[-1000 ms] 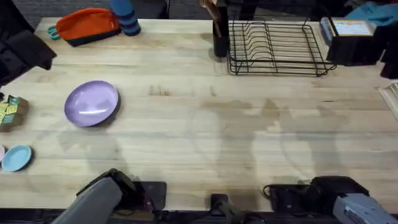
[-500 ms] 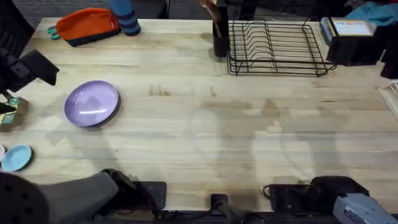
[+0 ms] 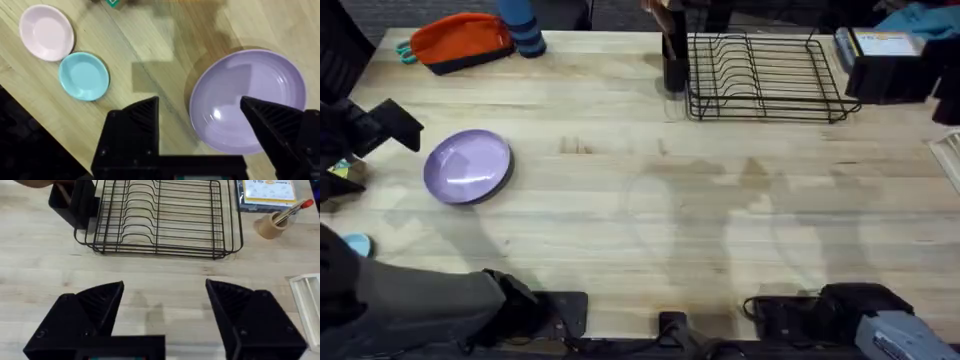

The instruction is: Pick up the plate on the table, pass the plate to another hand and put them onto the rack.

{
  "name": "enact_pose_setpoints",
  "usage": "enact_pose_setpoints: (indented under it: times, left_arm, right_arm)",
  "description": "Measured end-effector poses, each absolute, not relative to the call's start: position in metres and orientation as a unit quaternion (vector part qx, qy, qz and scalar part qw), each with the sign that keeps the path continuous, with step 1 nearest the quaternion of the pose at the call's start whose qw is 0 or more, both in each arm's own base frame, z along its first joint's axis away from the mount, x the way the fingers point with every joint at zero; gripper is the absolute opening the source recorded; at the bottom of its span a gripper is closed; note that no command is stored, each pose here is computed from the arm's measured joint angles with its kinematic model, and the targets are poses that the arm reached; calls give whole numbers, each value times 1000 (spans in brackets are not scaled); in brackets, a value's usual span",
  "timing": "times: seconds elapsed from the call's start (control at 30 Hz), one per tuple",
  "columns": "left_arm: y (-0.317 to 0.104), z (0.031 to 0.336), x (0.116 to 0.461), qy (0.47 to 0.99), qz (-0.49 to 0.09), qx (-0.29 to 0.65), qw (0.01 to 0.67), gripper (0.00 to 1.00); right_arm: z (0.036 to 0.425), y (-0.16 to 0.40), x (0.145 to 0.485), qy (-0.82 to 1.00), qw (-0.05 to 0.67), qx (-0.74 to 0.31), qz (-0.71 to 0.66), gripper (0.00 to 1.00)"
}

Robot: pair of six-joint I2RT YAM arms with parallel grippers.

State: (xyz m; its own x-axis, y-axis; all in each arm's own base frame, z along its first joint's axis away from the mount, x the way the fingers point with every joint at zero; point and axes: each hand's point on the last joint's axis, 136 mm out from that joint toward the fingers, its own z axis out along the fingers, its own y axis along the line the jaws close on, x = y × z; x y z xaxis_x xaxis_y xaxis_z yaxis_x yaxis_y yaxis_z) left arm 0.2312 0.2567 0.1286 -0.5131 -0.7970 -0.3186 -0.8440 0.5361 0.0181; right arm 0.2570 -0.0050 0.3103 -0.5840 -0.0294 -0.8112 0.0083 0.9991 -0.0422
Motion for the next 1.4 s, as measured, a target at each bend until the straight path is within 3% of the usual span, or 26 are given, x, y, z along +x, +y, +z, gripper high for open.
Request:
enact_pose_setpoints:
  times: [0.6,0.8,1.4]
  left_arm:
    - [268,75,236,866,80,-487,79,993]
    - [267,44,235,870,69,-487,42,993]
    - [269,37,247,869,58,-486,73,993]
  right_arm:
    - [308,-5,263,892,452,-6,-21,998]
    - [305,-5,266,894,447,-6,-21,999]
    - [293,-5,275,905,425,-7,-21,998]
